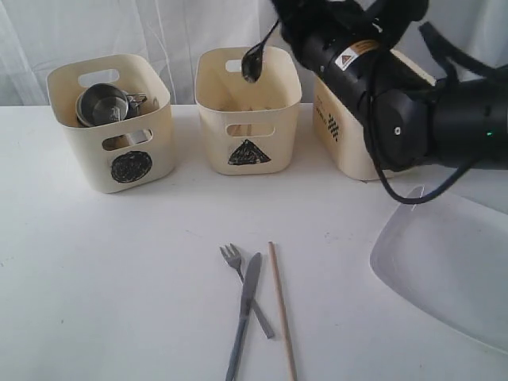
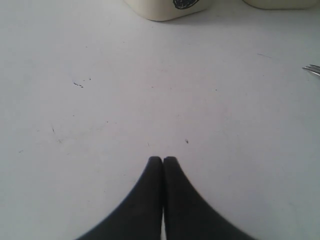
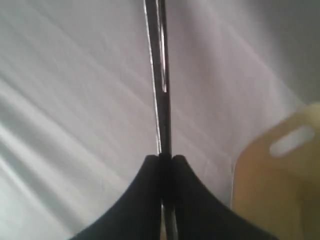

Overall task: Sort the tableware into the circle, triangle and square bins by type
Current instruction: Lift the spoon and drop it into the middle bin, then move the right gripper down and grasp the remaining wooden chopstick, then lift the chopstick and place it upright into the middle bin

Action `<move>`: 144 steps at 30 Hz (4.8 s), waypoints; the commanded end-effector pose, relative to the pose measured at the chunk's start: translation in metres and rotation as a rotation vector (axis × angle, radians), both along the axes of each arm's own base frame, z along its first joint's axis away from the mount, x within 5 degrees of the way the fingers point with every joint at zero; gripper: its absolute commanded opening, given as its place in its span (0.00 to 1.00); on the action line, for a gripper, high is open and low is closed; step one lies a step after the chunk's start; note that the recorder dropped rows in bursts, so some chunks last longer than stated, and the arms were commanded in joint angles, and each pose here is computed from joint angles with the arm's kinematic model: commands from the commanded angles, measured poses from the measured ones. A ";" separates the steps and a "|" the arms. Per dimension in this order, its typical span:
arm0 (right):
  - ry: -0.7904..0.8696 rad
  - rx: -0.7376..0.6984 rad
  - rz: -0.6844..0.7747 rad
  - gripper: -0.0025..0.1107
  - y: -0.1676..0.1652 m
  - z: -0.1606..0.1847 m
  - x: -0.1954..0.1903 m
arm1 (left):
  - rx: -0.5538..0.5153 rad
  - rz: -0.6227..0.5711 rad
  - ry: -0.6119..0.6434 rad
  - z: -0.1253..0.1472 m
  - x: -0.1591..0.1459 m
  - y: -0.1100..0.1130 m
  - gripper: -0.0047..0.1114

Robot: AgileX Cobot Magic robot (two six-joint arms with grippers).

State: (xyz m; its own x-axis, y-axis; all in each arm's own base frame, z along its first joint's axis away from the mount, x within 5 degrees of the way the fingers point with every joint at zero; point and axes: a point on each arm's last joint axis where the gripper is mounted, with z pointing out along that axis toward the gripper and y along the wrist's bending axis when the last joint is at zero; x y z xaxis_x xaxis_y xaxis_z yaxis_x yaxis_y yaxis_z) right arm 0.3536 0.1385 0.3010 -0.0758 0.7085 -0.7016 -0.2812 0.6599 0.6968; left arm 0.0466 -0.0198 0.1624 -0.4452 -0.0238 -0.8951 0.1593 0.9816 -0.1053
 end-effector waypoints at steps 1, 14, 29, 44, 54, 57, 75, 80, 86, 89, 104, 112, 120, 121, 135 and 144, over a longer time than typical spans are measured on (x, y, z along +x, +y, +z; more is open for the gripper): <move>-0.280 0.106 -0.152 0.02 -0.014 -0.007 0.028 | -0.005 -0.006 0.028 -0.005 -0.001 -0.001 0.04; -0.092 -0.326 -0.015 0.02 0.022 -0.066 0.133 | -0.005 -0.006 0.028 -0.005 -0.001 -0.001 0.04; 0.173 -0.414 0.034 0.32 0.015 -0.061 0.129 | -0.005 -0.006 0.028 -0.005 -0.001 -0.001 0.04; 1.030 -1.020 0.554 0.02 -0.011 0.000 -0.013 | -0.005 -0.006 0.028 -0.005 -0.001 -0.001 0.04; 1.297 -0.956 0.759 0.02 0.008 -0.091 -0.078 | -0.005 -0.006 0.028 -0.005 -0.001 -0.001 0.04; 1.278 -0.837 0.622 0.02 0.007 -0.115 -0.077 | -0.005 -0.006 0.028 -0.005 -0.001 -0.001 0.04; 1.090 -0.610 0.583 0.35 0.028 -0.137 -0.055 | -0.005 -0.006 0.028 -0.005 -0.001 -0.001 0.04; 1.117 -0.728 0.607 0.34 0.027 -0.156 -0.049 | -0.005 -0.006 0.028 -0.005 -0.001 -0.001 0.04; 1.150 -0.887 0.625 0.34 0.024 -0.160 -0.038 | -0.005 -0.006 0.028 -0.005 -0.001 -0.001 0.04; 1.174 -0.923 0.607 0.34 0.022 -0.163 -0.036 | -0.005 -0.006 0.028 -0.005 -0.001 -0.001 0.04; 1.279 -1.036 0.584 0.28 0.019 -0.185 -0.041 | -0.005 -0.006 0.028 -0.005 -0.001 -0.001 0.04; 1.359 -1.212 0.370 0.07 -0.004 -0.194 -0.035 | -0.005 -0.006 0.028 -0.005 -0.001 -0.001 0.04; 1.227 -1.168 0.381 0.02 0.004 -0.194 -0.025 | -0.005 -0.006 0.028 -0.005 -0.001 -0.001 0.04; 1.213 -1.163 0.382 0.02 0.005 -0.194 -0.024 | -0.005 -0.006 0.028 -0.005 -0.001 -0.001 0.04; 0.972 -1.092 0.329 0.02 0.008 -0.115 -0.021 | -0.005 -0.006 0.028 -0.005 -0.001 -0.001 0.04; 0.712 -0.928 0.357 0.02 0.019 -0.063 -0.024 | -0.005 -0.006 0.028 -0.005 -0.001 -0.001 0.04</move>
State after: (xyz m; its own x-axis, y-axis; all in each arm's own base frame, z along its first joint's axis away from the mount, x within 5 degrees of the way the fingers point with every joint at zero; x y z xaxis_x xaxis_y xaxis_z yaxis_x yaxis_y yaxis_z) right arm 0.3277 0.1550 0.2138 -0.8200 -0.1781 -0.5440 -0.2446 0.9683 0.0517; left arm 0.0466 -0.0196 0.1623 -0.4454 -0.0207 -0.8951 0.1591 0.9820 -0.1019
